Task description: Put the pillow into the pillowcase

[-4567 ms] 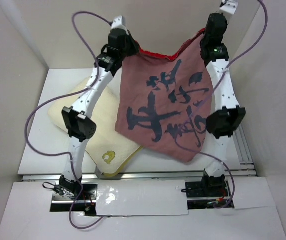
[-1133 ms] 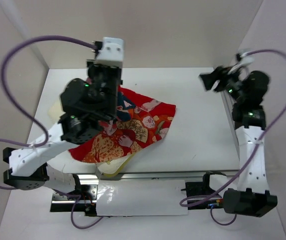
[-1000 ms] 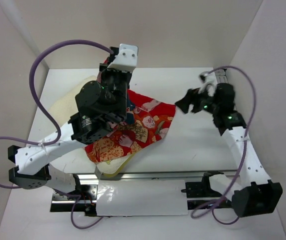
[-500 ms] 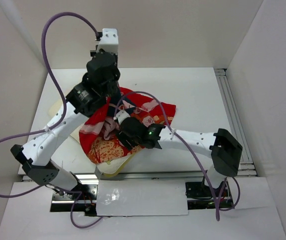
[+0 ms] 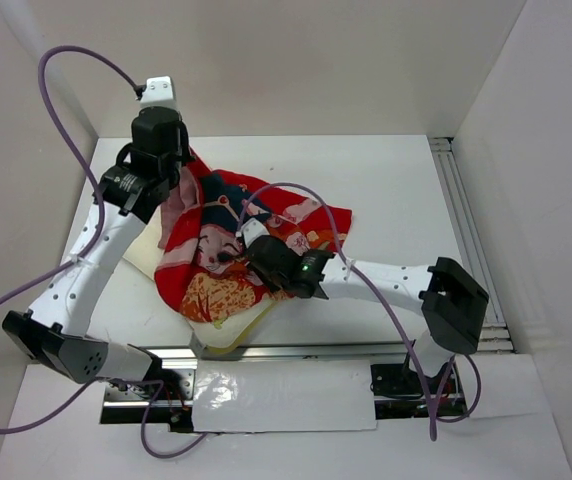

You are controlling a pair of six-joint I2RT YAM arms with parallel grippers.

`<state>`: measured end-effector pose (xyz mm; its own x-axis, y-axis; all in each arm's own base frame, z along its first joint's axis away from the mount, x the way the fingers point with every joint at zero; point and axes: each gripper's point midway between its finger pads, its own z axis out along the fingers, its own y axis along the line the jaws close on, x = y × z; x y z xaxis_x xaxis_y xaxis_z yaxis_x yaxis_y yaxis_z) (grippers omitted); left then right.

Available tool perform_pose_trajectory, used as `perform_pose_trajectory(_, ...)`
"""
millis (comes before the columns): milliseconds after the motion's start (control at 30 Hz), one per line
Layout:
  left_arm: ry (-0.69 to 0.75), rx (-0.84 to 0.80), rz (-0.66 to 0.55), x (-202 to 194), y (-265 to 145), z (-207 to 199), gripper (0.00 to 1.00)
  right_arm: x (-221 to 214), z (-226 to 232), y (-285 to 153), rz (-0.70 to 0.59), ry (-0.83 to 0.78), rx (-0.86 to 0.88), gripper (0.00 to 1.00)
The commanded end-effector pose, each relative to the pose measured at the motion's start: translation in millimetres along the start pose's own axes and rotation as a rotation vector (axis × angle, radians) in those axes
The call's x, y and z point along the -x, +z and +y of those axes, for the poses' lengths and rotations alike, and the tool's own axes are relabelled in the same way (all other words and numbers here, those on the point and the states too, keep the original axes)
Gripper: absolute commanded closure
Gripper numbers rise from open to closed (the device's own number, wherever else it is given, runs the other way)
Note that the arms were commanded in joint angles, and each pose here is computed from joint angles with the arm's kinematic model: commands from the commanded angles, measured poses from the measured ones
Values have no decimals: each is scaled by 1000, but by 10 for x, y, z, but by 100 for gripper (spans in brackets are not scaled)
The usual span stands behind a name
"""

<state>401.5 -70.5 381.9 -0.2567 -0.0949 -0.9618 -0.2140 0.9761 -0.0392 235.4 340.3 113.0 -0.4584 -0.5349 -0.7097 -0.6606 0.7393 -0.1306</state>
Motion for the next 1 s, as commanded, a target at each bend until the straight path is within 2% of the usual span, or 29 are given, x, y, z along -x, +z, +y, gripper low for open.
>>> perform_pose_trajectory(0,-116,-94,-89,311,-175,-58,100,267,-235,49,-64,104,-62,91)
perform_pose_trajectory(33,-120,-95,-97,338,-206,-44,100,298,-319,31,-75,124,-89,99)
perform_pose_trajectory(100,-117,-97,-88,302,-182,-32,100,378,-483,-36,-105,171,-134,100)
perform_pose_trajectory(200,-115,-121,-100,344,-218,-56,100,700,-852,-352,-217,267,-203,100)
perform_pose_trajectory(333,-108,-131,-81,241,-182,-58,100,645,-1558,-479,-215,422,-296,100)
perform_pose_trajectory(400,-102,-128,-70,183,-161,-58,100,506,-1875,-514,-178,470,-340,93)
perform_pose_trajectory(467,-102,-128,-69,166,-146,-64,100,466,-1975,-549,-167,456,-353,85)
perform_pose_trajectory(567,-96,-152,-55,113,-139,-108,100,405,-2069,-557,-157,452,-398,56)
perform_pose_trajectory(600,-95,-162,-53,109,-142,-126,100,411,-2013,-577,-145,431,-388,34)
perform_pose_trajectory(633,-90,-172,-41,60,-132,-146,100,426,-1953,-572,-146,421,-375,30)
perform_pose_trajectory(700,-98,-181,-35,27,-118,-171,100,480,-1809,-566,-145,351,-363,27)
perform_pose_trajectory(733,-98,-181,-35,27,-117,-171,100,588,-1549,-601,-177,297,-320,27)
perform_pose_trajectory(767,-94,-179,-27,-2,-88,-183,100,615,-1259,-614,-183,198,-279,18)
perform_pose_trajectory(800,-94,-179,-27,-2,-87,-183,100,616,-1256,-614,-183,197,-279,18)
perform_pose_trajectory(833,-90,-177,-19,-41,-75,-182,100,624,-944,-631,-194,134,-225,18)
perform_pose_trajectory(900,-85,-174,-10,-67,-77,-175,100,579,-584,-601,-186,51,-133,13)
perform_pose_trajectory(967,-85,-174,-10,-67,-77,-175,100,493,-194,-584,-162,-25,-27,13)
